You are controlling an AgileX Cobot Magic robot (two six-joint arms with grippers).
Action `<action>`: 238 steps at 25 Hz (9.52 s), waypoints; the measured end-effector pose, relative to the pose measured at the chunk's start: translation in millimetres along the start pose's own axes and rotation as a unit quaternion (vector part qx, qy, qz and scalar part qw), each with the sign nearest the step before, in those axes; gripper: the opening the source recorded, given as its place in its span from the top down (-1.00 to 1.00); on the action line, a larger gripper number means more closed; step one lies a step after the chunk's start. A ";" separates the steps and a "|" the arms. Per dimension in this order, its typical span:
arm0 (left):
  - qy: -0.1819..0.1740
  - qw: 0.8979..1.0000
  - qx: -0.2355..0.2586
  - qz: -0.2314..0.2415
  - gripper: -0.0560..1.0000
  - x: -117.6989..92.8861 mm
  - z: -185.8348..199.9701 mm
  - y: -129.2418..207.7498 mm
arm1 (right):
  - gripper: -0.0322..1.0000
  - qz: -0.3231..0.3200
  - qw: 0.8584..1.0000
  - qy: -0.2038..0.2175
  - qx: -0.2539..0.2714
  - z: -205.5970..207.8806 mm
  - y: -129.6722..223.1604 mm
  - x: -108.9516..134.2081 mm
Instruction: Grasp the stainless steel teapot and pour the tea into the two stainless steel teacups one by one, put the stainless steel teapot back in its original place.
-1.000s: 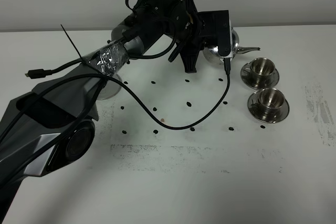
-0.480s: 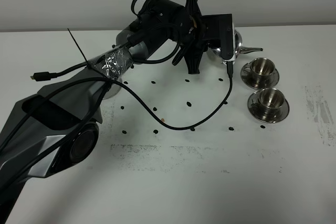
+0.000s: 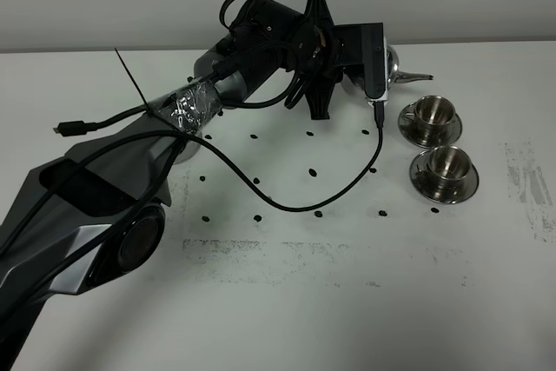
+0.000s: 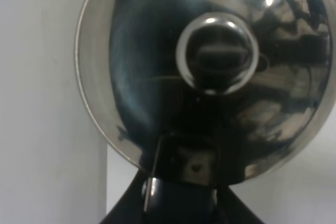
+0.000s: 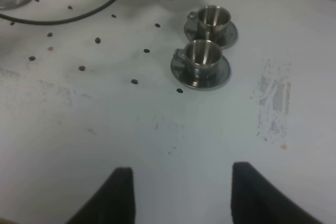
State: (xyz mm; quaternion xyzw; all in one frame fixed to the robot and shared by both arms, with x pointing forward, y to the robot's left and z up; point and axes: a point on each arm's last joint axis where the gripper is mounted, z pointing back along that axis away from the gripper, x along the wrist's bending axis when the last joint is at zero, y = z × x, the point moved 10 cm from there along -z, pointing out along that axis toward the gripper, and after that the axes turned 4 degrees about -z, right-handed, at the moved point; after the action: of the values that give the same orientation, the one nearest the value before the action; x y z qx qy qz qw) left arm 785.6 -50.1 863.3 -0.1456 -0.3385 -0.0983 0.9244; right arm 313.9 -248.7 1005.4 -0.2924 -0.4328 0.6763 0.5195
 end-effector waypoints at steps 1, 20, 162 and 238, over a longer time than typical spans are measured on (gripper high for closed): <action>0.002 1.000 0.002 -0.001 0.59 -2.9 -3.4 1.2 | 0.15 0.000 1.000 0.000 0.000 0.0 0.0 0.0; -0.012 0.999 0.005 -0.045 0.59 -9.8 -13.6 -9.8 | 0.15 0.001 1.000 0.000 0.000 0.0 0.0 0.0; -0.118 0.953 0.008 -0.278 0.59 29.1 -8.5 -21.4 | 0.15 0.000 1.000 0.000 0.000 0.0 0.0 0.0; -0.111 0.950 0.015 -0.291 0.59 25.9 -8.6 -23.1 | 0.15 0.000 1.000 0.000 0.000 0.0 0.0 0.0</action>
State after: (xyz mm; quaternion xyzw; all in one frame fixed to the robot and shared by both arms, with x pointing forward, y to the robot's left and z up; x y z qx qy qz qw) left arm 803.7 -76.8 878.7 -0.0370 -0.4684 -0.3412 0.8141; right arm 313.9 -248.7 1005.4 -0.2924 -0.4328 0.6763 0.5194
